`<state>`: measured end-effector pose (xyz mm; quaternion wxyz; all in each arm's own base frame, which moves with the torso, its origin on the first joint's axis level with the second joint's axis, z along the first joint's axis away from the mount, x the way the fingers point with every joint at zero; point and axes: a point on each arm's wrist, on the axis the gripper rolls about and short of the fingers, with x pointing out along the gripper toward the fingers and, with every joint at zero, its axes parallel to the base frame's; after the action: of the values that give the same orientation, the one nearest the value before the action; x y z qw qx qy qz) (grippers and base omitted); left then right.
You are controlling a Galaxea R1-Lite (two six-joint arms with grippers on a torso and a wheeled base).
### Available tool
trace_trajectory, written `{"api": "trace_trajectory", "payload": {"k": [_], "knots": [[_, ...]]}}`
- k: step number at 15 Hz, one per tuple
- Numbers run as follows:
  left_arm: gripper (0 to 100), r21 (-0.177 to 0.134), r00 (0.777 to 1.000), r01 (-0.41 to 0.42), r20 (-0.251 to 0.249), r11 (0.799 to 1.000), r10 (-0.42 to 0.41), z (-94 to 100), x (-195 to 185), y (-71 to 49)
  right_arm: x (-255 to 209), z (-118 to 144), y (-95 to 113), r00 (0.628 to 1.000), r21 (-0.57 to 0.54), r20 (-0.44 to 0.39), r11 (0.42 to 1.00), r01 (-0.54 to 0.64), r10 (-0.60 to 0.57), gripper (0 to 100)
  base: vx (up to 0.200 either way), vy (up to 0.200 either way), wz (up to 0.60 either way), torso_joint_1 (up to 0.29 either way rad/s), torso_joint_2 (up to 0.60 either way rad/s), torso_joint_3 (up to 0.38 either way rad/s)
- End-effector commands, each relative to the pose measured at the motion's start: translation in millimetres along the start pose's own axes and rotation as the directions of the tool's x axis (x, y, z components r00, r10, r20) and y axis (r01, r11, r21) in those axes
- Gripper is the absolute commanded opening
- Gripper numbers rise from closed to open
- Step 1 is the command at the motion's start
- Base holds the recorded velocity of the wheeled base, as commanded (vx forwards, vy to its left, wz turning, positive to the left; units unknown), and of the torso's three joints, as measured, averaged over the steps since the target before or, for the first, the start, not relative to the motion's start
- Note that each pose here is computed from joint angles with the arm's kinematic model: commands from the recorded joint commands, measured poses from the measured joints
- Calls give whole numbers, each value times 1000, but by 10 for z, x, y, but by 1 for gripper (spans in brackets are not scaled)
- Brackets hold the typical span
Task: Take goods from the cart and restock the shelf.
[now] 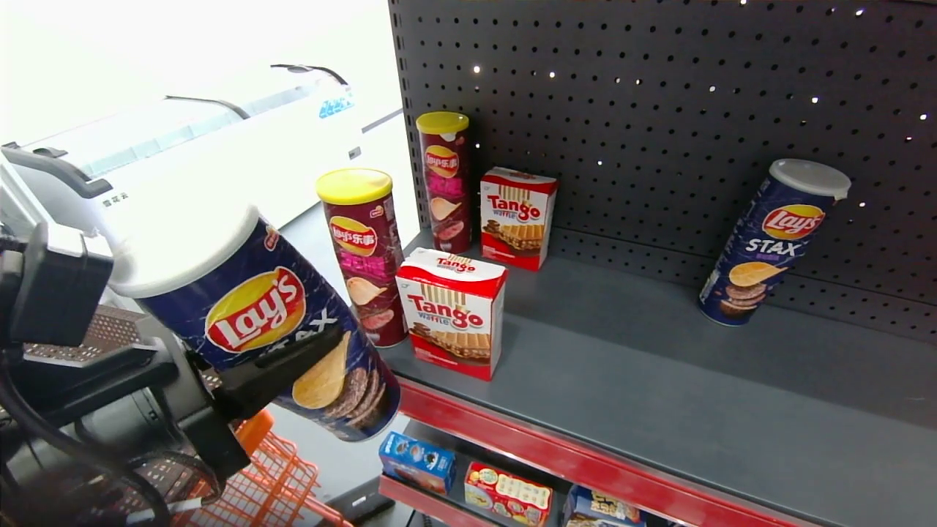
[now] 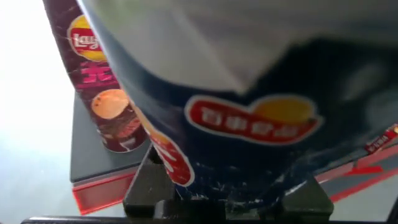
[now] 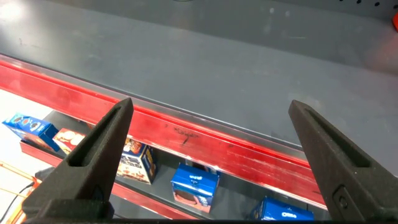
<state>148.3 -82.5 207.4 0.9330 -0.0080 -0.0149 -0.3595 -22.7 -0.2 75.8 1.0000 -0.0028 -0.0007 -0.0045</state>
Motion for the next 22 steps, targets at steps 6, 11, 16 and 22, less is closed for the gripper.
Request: {"api": "trace_trajectory", "payload": {"k": [6,11,16,22], "knots": [[0,-18,989,120,-80,993,-122,-18,116,-188,0,0,0,1000,-1,0,1000,0,0,100,0,0,0,0,0,0],[0,-25,967,235,-94,972,-236,-40,219,-392,1,1,0,1000,-1,-1,1000,-1,1,100,0,0,0,0,0,0],[0,-27,939,329,-100,944,-330,-45,291,-470,0,0,0,1000,-1,0,1000,-1,1,100,0,0,-240,2,2,2],[0,-26,936,336,-98,941,-337,-31,344,-472,0,0,0,1000,-1,0,1000,-1,1,100,0,0,-600,3,5,2]]}}
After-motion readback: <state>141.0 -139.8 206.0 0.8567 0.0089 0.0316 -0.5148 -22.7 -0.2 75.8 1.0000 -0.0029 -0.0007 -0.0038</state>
